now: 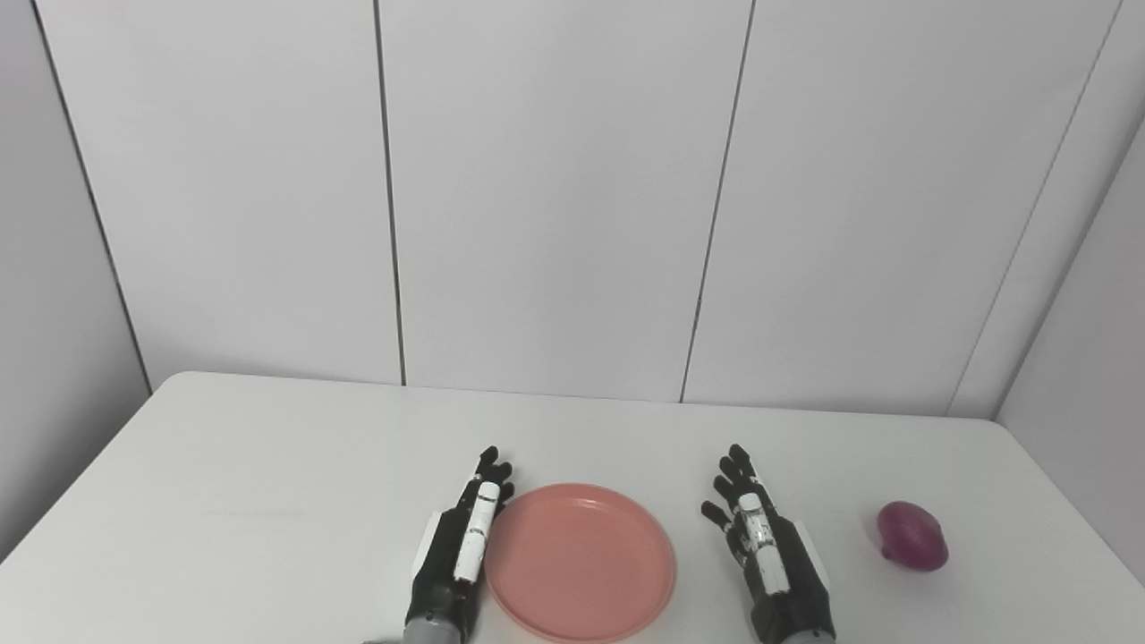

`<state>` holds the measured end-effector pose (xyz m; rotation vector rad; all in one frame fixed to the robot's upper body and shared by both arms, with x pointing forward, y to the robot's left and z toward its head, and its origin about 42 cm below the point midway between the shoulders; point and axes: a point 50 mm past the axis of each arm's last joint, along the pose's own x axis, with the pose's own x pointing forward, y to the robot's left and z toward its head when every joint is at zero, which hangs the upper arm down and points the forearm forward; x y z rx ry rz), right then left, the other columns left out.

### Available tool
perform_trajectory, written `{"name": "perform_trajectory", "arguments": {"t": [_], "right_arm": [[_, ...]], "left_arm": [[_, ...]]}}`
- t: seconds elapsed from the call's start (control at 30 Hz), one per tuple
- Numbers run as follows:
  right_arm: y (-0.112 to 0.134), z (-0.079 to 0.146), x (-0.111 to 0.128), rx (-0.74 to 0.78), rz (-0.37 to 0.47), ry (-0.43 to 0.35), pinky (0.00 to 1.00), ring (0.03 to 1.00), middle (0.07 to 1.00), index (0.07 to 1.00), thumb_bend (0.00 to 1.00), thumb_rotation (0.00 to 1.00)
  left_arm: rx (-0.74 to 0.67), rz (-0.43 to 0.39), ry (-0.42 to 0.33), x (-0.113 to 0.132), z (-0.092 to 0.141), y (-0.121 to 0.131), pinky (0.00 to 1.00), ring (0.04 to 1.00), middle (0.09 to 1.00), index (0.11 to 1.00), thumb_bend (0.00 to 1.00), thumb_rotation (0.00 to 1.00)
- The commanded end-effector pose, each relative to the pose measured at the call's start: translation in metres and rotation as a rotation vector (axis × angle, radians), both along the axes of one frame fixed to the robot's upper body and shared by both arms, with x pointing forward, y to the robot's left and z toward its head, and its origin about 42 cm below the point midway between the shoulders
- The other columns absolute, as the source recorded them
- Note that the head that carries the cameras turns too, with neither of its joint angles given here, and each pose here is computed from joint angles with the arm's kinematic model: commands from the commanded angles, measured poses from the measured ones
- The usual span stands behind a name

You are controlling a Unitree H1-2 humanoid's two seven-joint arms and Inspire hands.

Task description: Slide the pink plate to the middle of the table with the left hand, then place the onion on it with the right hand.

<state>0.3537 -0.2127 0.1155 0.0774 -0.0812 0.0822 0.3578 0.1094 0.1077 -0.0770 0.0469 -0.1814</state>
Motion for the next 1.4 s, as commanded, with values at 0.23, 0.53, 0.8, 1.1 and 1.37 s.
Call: {"name": "perform_trajectory", "arguments": {"t": [0.23,0.53,0.8,1.1,1.37], "right_arm": [[0.007,0.018,0.007,0.017,0.017,-0.047,1.00,0.984,0.979,0.996,0.52,0.89],[0.005,0.029,0.010,-0.004,0.009,-0.093,1.00,0.985,0.984,1.000,0.52,0.89],[-0.013,0.056,0.017,-0.110,-0.041,-0.176,1.00,0.981,0.976,0.982,0.61,0.84],[-0.048,0.088,0.025,-0.407,-0.157,-0.264,0.95,0.958,0.951,0.963,0.69,0.84],[-0.077,0.106,0.033,-0.607,-0.255,-0.247,0.85,0.906,0.924,0.942,0.71,0.71]], "left_arm": [[-0.028,-0.075,-0.017,-0.002,0.008,-0.022,0.96,0.939,0.958,0.960,0.52,1.00],[0.009,-0.082,-0.016,0.002,0.005,-0.008,0.98,0.962,0.962,0.963,0.52,1.00],[0.036,-0.079,-0.028,0.009,0.005,-0.003,0.94,0.944,0.952,0.956,0.52,1.00],[0.069,-0.073,-0.046,0.016,0.005,-0.002,0.95,0.945,0.950,0.955,0.54,1.00],[0.085,-0.067,-0.050,0.019,0.007,0.002,0.94,0.944,0.952,0.953,0.52,1.00]]}}
